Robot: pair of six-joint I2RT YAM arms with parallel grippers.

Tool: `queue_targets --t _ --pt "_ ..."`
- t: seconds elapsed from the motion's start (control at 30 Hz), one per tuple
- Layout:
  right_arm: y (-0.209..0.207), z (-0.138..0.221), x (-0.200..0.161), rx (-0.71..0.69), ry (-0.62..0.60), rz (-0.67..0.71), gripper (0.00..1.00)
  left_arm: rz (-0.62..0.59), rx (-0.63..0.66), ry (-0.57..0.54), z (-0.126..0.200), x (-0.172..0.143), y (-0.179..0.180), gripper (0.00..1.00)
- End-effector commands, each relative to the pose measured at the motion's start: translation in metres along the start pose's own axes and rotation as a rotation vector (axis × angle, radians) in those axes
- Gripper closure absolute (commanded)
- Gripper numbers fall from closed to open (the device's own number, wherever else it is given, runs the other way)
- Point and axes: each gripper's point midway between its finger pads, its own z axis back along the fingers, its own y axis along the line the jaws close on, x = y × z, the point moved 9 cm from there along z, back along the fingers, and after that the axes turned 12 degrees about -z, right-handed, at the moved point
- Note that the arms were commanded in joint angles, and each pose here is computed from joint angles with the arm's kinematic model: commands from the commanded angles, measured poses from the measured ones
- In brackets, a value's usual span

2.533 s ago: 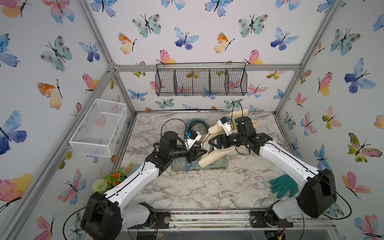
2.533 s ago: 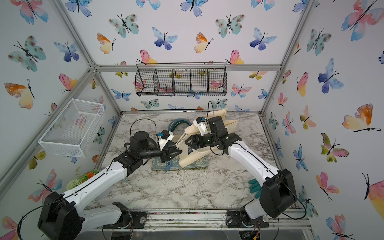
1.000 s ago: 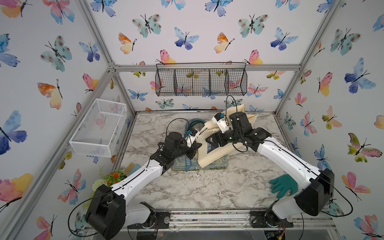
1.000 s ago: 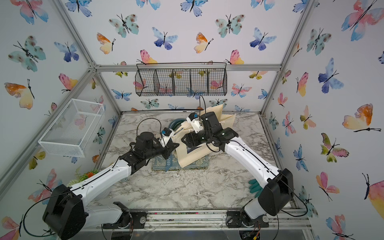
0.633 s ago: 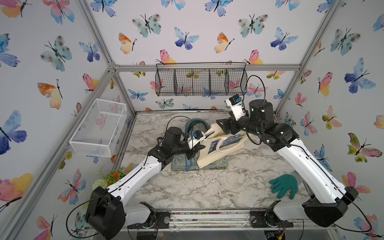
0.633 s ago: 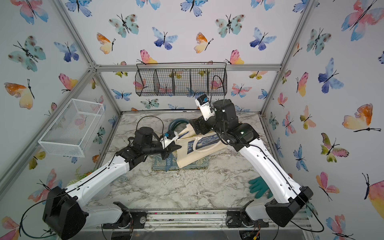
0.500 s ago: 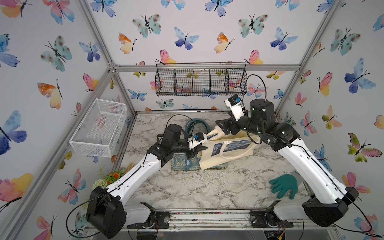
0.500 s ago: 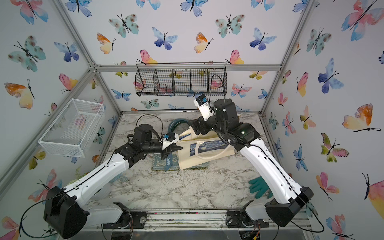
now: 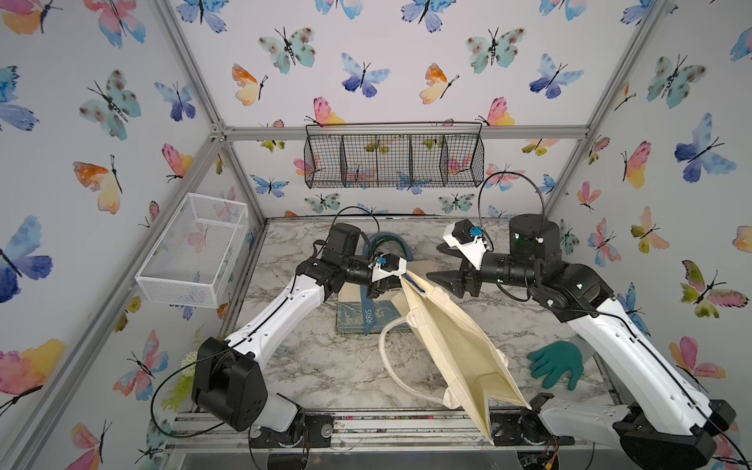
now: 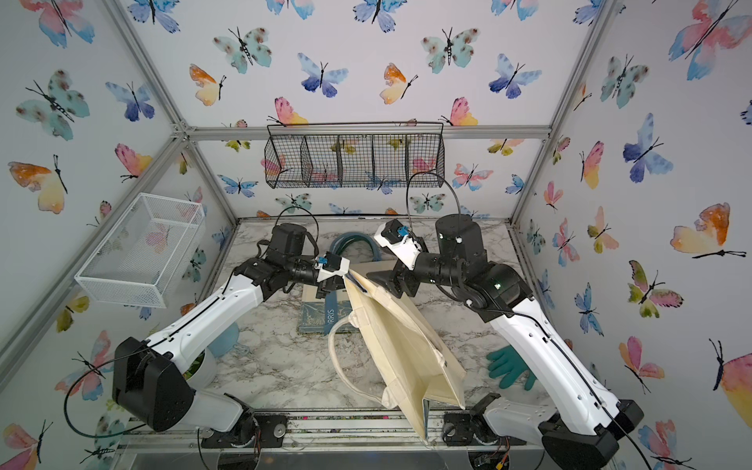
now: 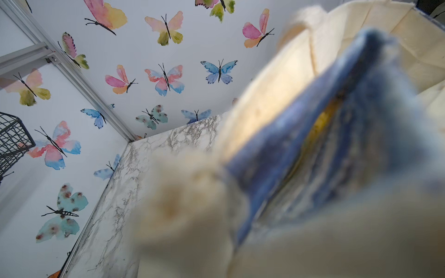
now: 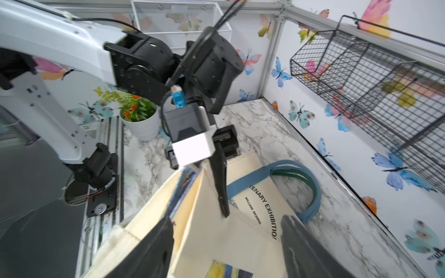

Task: Put away the canvas bag
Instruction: Press the canvas bag.

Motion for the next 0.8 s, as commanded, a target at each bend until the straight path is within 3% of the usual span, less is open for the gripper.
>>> queue_targets --t 0.0,0.2,0.53,0.77 --pt "0.008 -0.015 -0.011 0.191 0.096 -0.103 0.3 -0.004 -0.026 -0.069 0.001 0.01 0.005 1.0" --pt "0.004 -0.018 -0.004 0.173 0.065 -0.186 0.35 0.052 0.004 -0.039 0.001 0.01 0.013 1.0" --pt "-0.003 -0.027 -0.01 0.12 0.174 -0.253 0.34 0.169 0.022 0.01 -0.005 0.004 0.032 1.0" --pt "-0.005 -0.037 -0.014 -0.021 0.252 -0.262 0.34 0.268 0.015 0.091 -0.014 -0.008 0.041 1.0"
